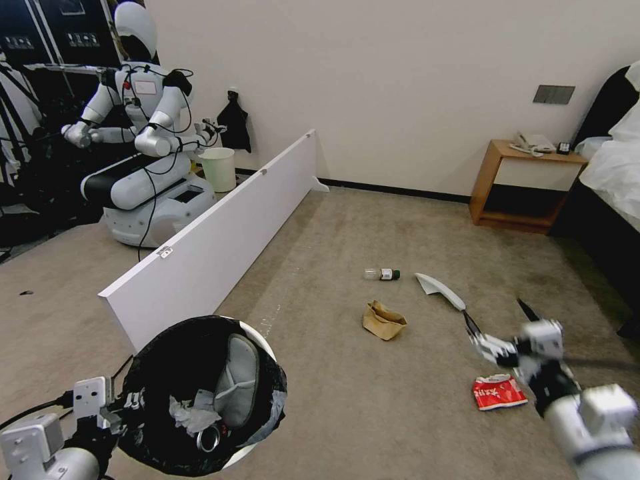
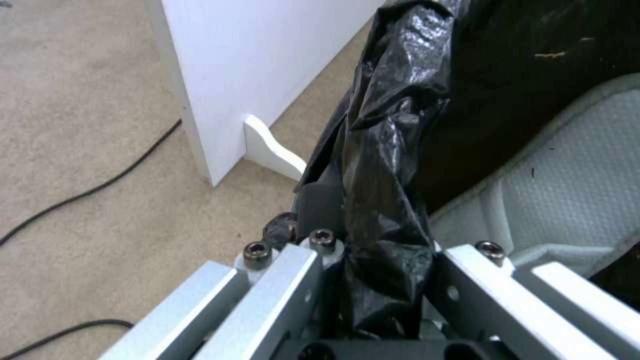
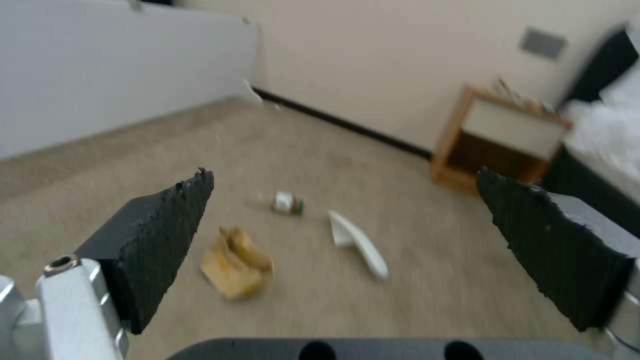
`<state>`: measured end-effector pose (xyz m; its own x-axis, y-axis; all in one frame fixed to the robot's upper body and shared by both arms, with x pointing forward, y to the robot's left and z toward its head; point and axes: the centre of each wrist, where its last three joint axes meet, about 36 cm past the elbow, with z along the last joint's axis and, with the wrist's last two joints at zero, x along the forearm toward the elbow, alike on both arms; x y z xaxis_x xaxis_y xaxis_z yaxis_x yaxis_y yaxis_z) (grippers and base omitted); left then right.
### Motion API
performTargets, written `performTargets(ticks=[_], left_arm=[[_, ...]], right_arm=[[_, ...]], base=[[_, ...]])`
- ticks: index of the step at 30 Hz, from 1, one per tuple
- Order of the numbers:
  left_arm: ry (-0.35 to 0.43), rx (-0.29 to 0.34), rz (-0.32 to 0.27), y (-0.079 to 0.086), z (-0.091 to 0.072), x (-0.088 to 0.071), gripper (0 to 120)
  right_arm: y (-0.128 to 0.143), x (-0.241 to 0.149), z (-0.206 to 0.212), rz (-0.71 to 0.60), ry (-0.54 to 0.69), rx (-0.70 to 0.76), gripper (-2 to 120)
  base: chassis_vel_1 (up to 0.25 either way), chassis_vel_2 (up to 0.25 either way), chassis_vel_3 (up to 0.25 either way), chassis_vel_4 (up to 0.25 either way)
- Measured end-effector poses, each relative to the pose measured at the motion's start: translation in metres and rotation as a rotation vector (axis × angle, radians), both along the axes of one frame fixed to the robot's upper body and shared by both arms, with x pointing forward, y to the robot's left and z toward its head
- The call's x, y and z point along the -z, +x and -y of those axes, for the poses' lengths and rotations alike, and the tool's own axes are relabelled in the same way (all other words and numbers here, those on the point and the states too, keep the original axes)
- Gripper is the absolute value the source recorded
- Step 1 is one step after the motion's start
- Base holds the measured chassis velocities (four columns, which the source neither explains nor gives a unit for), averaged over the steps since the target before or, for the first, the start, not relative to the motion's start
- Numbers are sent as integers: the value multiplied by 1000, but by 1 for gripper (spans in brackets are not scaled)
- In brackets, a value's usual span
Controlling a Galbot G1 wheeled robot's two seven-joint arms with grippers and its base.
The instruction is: Pick up the trash bin, then pick up the garbage from the floor and place it into the trash bin.
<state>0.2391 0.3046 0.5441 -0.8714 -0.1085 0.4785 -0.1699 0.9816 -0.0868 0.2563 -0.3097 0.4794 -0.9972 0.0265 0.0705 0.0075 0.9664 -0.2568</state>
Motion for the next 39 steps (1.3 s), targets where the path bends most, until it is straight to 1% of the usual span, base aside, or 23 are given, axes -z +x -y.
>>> performTargets(ticks=[2,12,15,17,24,28,39], left_arm=[[-7,-2,-5,-1,1,1,3],[-18,-10,-17,-4,2,4,3],[7,-12,-21,-5,0,5,3],[10,-13,-20,-5,0,5,3],[0,-16,-27,-5,3,9,3],[3,-21,-35,-4,4,13,3],[13,-24,-35,-4,6,16,3]], right_arm=[[-9,8,-8,-7,16,54,100],[-14,19,-16,-2,47,125,100],[-22,33,-21,-22,88,188,100],[-23,37,-21,-32,92,196,100],[-25,48,-21,-19,104,195,100],[-25,51,-23,-16,89,161,100],[-20,55,-21,-18,82,146,100]], base=[[0,0,0,0],[0,0,0,0],[0,0,0,0],[0,0,0,0],[0,0,0,0],[0,0,0,0],[0,0,0,0]])
